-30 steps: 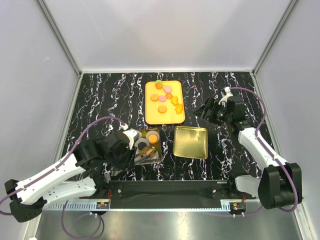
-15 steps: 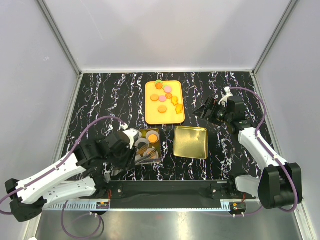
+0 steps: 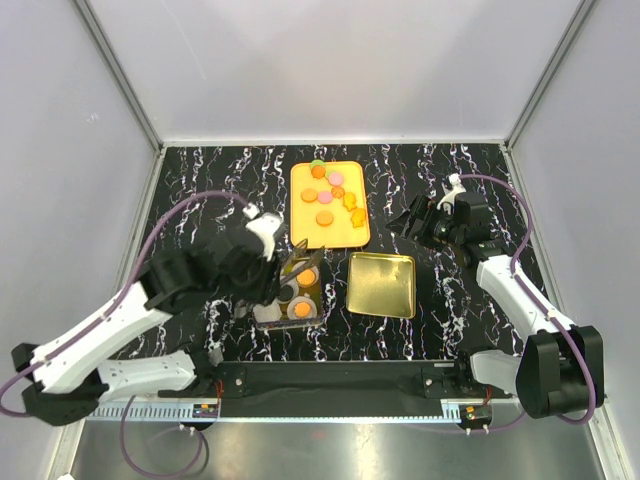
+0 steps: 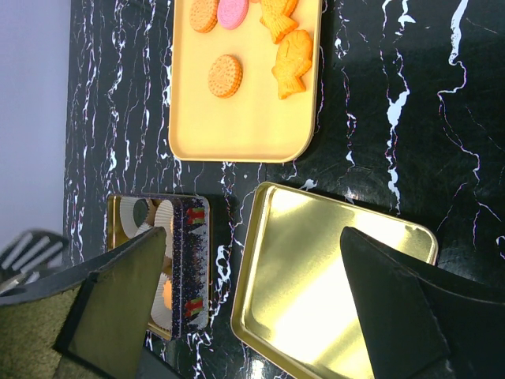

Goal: Pack the cookies

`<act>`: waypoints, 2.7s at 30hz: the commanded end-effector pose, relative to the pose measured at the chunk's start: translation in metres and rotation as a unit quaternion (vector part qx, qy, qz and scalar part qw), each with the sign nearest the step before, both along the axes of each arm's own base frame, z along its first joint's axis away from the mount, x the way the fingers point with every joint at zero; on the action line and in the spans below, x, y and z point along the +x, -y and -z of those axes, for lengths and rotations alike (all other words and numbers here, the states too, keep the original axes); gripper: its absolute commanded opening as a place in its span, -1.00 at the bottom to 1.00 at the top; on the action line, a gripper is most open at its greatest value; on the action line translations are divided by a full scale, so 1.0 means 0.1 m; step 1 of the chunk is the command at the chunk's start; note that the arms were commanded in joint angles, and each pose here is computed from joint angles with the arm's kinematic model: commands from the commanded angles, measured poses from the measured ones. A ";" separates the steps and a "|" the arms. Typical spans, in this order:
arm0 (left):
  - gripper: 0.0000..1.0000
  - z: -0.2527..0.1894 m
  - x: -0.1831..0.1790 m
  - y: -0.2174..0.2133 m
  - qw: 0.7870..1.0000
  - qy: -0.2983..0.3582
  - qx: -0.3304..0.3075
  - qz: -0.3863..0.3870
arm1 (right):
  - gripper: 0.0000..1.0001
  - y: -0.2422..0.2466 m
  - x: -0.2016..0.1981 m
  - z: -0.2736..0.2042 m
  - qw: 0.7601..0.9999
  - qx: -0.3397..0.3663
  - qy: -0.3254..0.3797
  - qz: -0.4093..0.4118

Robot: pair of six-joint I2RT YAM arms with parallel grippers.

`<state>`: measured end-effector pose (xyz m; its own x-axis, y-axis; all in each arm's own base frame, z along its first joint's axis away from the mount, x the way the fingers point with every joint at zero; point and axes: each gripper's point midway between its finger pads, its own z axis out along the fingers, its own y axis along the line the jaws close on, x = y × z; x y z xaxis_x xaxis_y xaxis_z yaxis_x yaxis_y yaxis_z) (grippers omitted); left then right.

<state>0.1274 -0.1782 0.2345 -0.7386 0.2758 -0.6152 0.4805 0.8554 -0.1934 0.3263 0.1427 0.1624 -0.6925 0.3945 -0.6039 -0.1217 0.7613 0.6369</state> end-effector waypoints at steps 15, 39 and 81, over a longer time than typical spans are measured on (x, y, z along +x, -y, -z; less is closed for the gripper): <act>-0.06 0.23 1.87 0.66 0.992 0.058 0.090 -0.065 | 0.99 -0.07 0.06 -0.28 0.999 0.009 0.045 -0.017; -0.01 0.89 2.21 0.79 0.994 -0.003 0.093 -0.054 | 0.99 -0.07 0.04 -0.30 0.999 0.010 0.049 -0.021; -0.35 0.79 2.23 0.72 0.995 -0.005 0.088 -0.050 | 0.99 -0.07 0.04 -0.30 0.999 0.007 0.048 -0.020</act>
<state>0.3394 -0.2443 0.1185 -0.8158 0.3267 -0.4771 0.3779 0.9258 -0.0122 0.3255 0.1433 0.1646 -0.6906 0.3933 -0.6069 -0.1286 0.7590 0.6383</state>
